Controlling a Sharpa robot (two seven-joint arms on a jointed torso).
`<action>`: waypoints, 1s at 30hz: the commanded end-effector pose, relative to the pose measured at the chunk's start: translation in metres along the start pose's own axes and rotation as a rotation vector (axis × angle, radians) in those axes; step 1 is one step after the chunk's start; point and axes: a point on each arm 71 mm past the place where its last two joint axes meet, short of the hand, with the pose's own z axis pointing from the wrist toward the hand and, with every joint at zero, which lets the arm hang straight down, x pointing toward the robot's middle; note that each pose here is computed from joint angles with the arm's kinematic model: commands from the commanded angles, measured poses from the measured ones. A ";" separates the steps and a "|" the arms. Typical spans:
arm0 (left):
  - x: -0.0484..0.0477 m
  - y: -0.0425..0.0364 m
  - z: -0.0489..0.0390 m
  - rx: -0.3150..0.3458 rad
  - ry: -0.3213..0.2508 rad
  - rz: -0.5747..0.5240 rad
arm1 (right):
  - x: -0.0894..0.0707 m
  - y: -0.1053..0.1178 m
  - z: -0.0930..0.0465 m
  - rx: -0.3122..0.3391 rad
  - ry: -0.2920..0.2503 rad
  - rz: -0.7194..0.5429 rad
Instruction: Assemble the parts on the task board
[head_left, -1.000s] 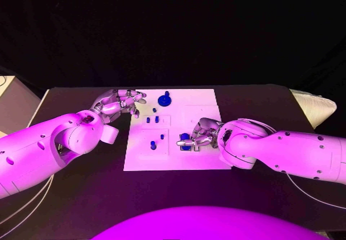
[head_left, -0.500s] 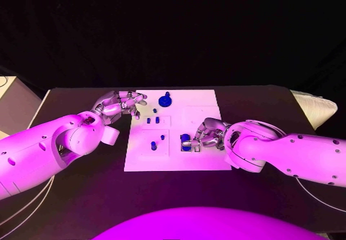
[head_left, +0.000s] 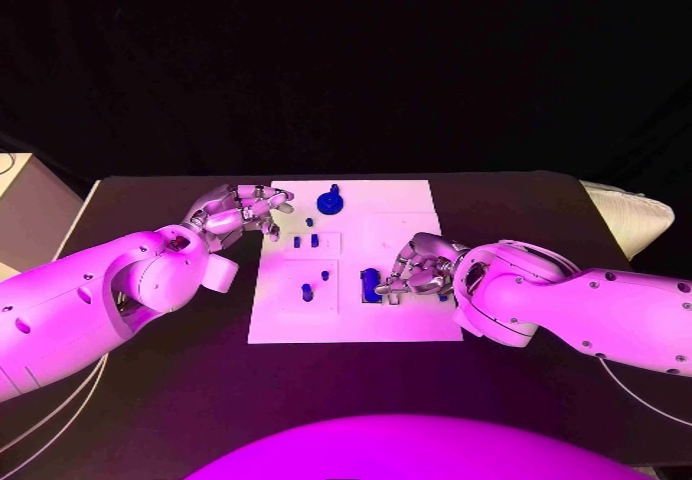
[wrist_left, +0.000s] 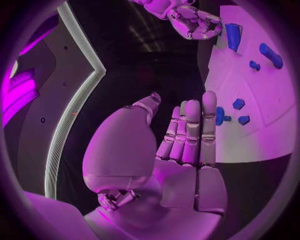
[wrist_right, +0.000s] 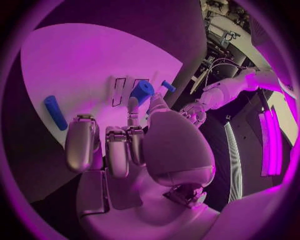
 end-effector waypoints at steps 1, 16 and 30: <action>0.0025 -0.0006 0.0002 0.005 0.019 -0.008 | 0.000 0.002 0.001 -0.022 -0.009 -0.022; 0.0023 -0.0005 -0.0002 0.004 0.020 -0.007 | 0.004 0.005 0.011 -0.002 -0.048 -0.056; 0.0018 -0.0006 -0.0006 0.003 0.019 -0.005 | 0.009 0.005 0.012 -0.010 -0.026 -0.070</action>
